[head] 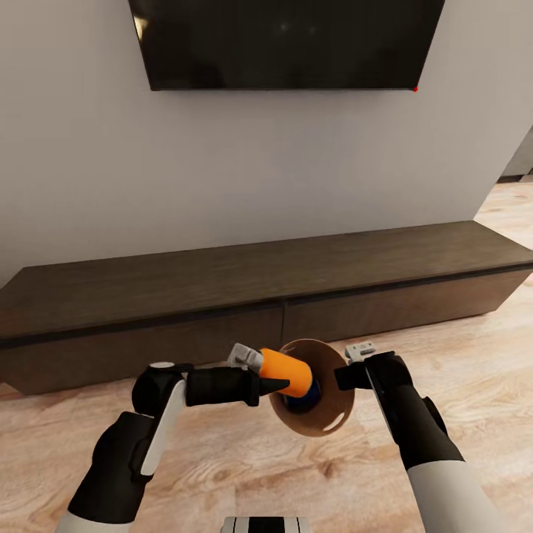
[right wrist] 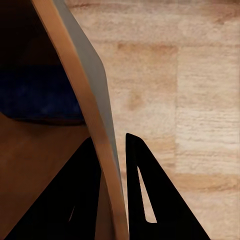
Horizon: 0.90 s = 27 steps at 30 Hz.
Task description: Put the three can of soda from the living room inside the tash can in the kitchen.
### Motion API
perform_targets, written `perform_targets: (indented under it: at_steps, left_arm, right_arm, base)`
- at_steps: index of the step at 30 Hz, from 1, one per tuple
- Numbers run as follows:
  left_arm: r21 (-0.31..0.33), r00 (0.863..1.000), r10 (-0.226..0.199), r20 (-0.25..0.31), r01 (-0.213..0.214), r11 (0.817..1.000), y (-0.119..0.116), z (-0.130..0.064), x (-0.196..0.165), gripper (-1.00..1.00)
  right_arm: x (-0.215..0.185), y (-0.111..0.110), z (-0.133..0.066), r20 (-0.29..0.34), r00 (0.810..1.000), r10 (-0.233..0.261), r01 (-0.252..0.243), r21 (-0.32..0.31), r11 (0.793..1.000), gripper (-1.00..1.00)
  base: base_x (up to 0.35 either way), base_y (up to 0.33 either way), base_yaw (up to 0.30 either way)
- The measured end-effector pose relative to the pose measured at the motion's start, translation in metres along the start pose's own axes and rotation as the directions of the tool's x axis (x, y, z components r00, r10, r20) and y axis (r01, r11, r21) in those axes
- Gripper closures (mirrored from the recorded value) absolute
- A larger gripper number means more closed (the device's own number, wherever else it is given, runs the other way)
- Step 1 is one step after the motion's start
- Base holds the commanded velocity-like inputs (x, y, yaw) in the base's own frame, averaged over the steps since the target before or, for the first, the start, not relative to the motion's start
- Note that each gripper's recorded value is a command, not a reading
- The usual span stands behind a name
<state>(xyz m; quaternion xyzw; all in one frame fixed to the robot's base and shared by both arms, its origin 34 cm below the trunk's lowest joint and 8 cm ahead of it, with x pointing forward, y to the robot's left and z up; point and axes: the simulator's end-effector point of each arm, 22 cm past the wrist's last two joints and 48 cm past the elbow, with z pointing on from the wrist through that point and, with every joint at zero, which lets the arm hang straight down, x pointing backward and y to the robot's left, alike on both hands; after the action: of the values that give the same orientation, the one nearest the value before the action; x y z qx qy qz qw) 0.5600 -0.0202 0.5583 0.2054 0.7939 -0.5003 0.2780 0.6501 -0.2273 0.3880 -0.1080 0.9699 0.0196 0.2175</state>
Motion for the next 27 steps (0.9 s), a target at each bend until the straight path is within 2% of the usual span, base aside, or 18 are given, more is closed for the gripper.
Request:
perform_targets:
  at_steps: [4, 10, 13, 14, 17, 21, 27]
  left_arm:
    - [-0.023, 1.0, 0.025, -0.018, -0.026, 0.999, -0.002, 0.017, 0.006, 1.0]
    - [-0.056, 0.999, 0.043, -0.033, -0.045, 0.997, 0.001, 0.026, 0.011, 1.0]
    - [-0.092, 0.996, 0.074, -0.051, -0.078, 0.993, 0.002, 0.035, 0.017, 1.0]
    - [-0.124, 0.994, 0.09, -0.057, -0.097, 0.988, 0.007, 0.038, 0.018, 1.0]
    - [-0.162, 0.991, 0.111, -0.07, -0.122, 0.979, 0.011, 0.044, 0.022, 1.0]
    - [-0.234, 0.986, 0.142, -0.083, -0.158, 0.959, 0.024, 0.05, 0.026, 1.0]
    - [-0.29, 0.978, 0.171, -0.123, -0.2, 0.936, 0.028, 0.058, 0.036, 1.0]
  right_arm:
    - [-0.002, 0.003, -0.001, 0.005, 1.0, -0.008, 0.008, 0.0, 1.0, 1.0]
    - [-0.006, 0.02, -0.001, 0.011, 1.0, -0.004, 0.004, -0.035, 0.999, 1.0]
    - [-0.008, 0.028, -0.001, 0.014, 0.999, -0.039, 0.039, -0.029, 0.999, 1.0]
    - [-0.009, 0.031, -0.001, 0.015, 0.999, -0.05, 0.051, -0.031, 0.998, 1.0]
    - [-0.009, 0.037, -0.001, 0.016, 0.999, -0.051, 0.052, -0.045, 0.998, 1.0]
    - [-0.011, 0.036, -0.002, 0.019, 0.998, -0.065, 0.066, -0.03, 0.997, 1.0]
    - [-0.012, 0.043, -0.002, 0.023, 0.998, -0.058, 0.059, -0.049, 0.997, 1.0]
  base:
    - [0.0, 0.0, 0.0]
    - [0.0, 0.0, 0.0]
    - [0.0, 0.0, 0.0]
    - [0.0, 0.0, 0.0]
    - [0.0, 0.0, 0.0]
    - [0.0, 0.0, 0.0]
    - [0.0, 0.0, 0.0]
